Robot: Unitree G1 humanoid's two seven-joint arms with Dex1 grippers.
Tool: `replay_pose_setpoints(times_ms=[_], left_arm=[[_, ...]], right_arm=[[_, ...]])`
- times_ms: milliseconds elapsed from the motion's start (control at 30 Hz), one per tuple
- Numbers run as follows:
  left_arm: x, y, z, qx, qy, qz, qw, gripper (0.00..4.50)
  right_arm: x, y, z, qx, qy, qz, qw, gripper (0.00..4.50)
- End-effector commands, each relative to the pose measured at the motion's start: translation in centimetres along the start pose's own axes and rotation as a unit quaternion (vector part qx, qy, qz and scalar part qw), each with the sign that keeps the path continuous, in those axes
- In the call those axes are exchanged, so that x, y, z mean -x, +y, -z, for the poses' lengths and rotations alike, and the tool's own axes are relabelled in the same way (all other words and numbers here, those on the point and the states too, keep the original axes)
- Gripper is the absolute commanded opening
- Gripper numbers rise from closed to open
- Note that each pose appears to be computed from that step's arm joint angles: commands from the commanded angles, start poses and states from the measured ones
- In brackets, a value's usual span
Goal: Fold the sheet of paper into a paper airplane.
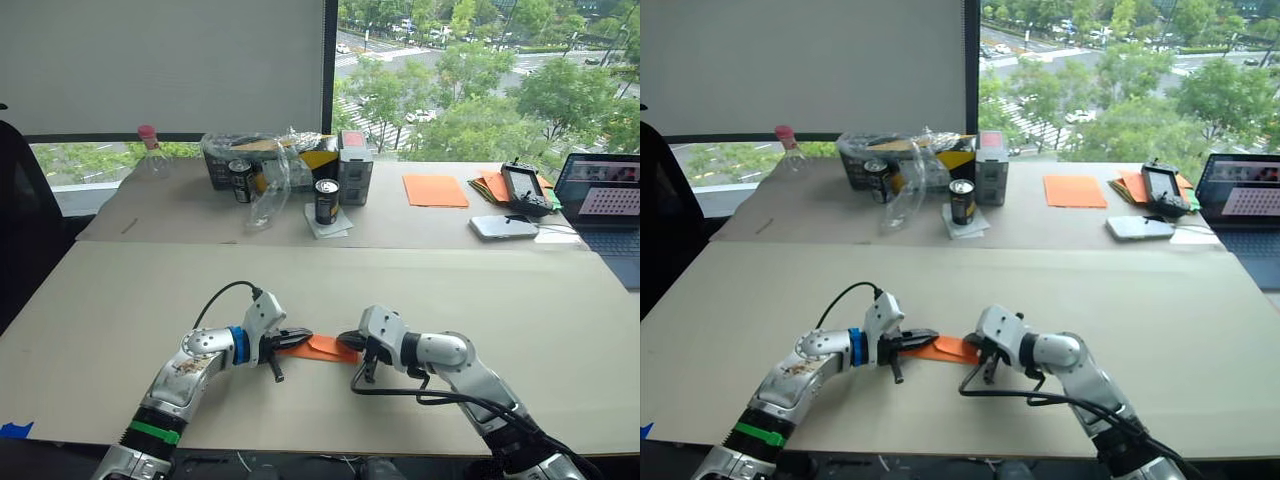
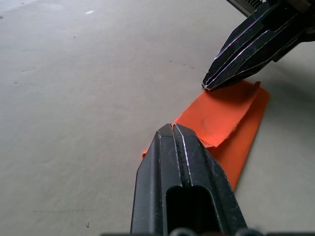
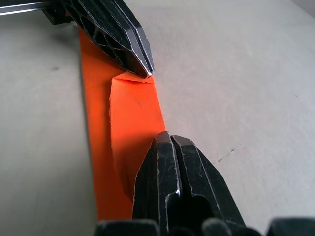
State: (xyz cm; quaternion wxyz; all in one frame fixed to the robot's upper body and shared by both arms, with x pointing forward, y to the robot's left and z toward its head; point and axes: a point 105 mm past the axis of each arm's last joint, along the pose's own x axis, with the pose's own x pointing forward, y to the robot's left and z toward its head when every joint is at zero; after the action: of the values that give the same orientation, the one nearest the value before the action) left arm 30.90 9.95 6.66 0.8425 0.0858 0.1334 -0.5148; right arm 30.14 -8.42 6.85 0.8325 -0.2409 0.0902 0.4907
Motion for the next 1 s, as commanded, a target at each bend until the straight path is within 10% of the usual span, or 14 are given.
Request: replay_pose_setpoints(times_ms=[33, 467, 667, 1000], left_arm=[[-0.1, -0.2, 1.6, 0.011, 0.033, 0.011, 0.999, 0.0], [-0.3, -0.1, 1.5, 0.006, 0.035, 0.02, 0.999, 0.0], [-0.3, -0.1, 1.5, 0.007, 0.032, 0.018, 0.999, 0.0], [-0.4, 0.0, 1.6, 0.01, 0.026, -0.005, 1.0, 0.0]], right_arm=[[1.4, 0.0, 4.3, -0.065, 0.074, 0.021, 0.995, 0.03], [4.7, -1.6, 4.7, -0.085, 0.082, 0.056, 0.991, 0.03], [4.3, -3.1, 0.0, -0.049, 0.003, 0.053, 0.997, 0.03], [-0.1, 1.7, -1.5, -0.003, 0.004, -0.043, 0.999, 0.03]])
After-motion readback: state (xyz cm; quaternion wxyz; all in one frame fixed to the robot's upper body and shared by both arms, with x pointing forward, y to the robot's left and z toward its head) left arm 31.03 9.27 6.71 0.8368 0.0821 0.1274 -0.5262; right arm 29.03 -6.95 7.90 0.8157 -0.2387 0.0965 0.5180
